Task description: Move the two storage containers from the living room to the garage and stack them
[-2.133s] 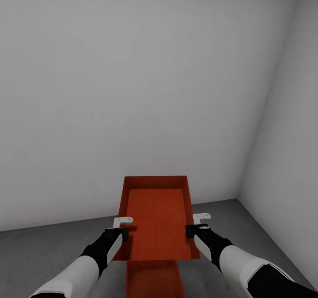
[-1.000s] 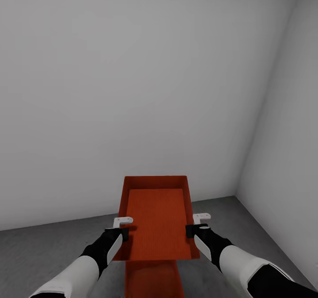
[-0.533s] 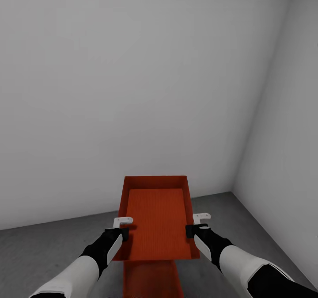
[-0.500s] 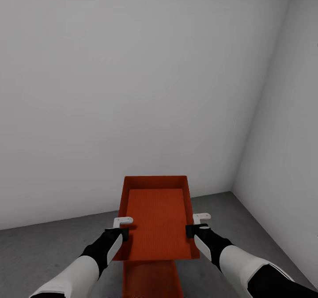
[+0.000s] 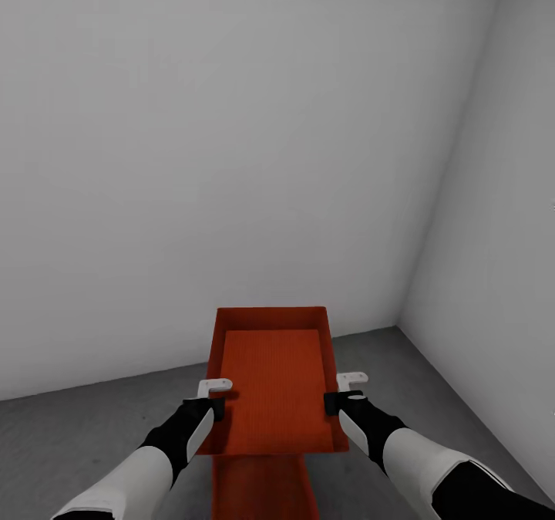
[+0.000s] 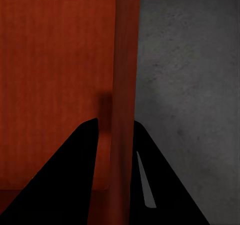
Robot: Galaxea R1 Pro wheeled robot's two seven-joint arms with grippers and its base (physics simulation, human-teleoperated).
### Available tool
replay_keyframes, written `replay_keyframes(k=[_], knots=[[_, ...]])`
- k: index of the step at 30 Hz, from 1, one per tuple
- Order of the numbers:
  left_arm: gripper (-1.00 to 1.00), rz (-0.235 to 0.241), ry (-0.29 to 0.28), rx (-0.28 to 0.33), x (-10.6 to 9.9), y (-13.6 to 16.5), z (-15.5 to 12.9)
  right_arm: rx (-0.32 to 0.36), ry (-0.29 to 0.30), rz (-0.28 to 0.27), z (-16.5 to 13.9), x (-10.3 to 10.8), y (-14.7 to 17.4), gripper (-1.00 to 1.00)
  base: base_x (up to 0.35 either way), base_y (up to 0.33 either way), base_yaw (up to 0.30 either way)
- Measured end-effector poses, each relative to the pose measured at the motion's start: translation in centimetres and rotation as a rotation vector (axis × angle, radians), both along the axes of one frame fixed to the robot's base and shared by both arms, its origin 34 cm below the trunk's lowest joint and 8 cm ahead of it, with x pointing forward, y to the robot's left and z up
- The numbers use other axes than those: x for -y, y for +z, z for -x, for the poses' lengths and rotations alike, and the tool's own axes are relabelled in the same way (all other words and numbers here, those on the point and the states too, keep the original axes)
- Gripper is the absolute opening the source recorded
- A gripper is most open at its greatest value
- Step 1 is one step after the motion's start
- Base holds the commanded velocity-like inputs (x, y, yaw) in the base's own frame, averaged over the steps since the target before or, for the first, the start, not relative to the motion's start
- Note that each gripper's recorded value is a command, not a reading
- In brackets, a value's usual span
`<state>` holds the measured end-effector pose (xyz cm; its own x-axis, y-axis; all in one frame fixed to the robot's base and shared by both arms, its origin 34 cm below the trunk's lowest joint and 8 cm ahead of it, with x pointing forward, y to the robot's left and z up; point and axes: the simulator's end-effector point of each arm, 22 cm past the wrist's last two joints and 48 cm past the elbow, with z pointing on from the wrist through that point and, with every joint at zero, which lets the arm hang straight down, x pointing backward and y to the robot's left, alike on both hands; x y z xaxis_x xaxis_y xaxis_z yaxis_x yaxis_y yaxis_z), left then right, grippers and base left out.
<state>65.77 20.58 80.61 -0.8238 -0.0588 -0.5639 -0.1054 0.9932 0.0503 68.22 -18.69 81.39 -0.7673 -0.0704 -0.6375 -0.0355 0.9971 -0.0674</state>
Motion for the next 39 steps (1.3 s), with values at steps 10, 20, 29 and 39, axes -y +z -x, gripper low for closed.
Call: replay_keyframes(k=[10,20,29,39], knots=[[-1.0,0.0,0.0,-0.014,0.0,-0.8,0.3,-0.014,0.0,0.0,0.3,0.0,-0.9,-1.0,0.0,0.082,-0.076],[-1.0,0.0,0.0,-0.025,0.0,-1.5,0.5,-0.025,0.0,0.0,0.5,0.0,-1.6,-1.0,0.0,0.002,-0.028],[-1.0,-0.001,0.0,-0.025,0.0,-1.5,0.5,-0.025,0.0,0.0,0.5,0.0,-1.6,-1.0,0.0,0.0,0.129],[-1.0,0.0,0.0,-0.025,0.0,-1.5,0.5,-0.025,0.0,0.0,0.5,0.0,-1.6,-1.0,0.0,0.0,0.257]])
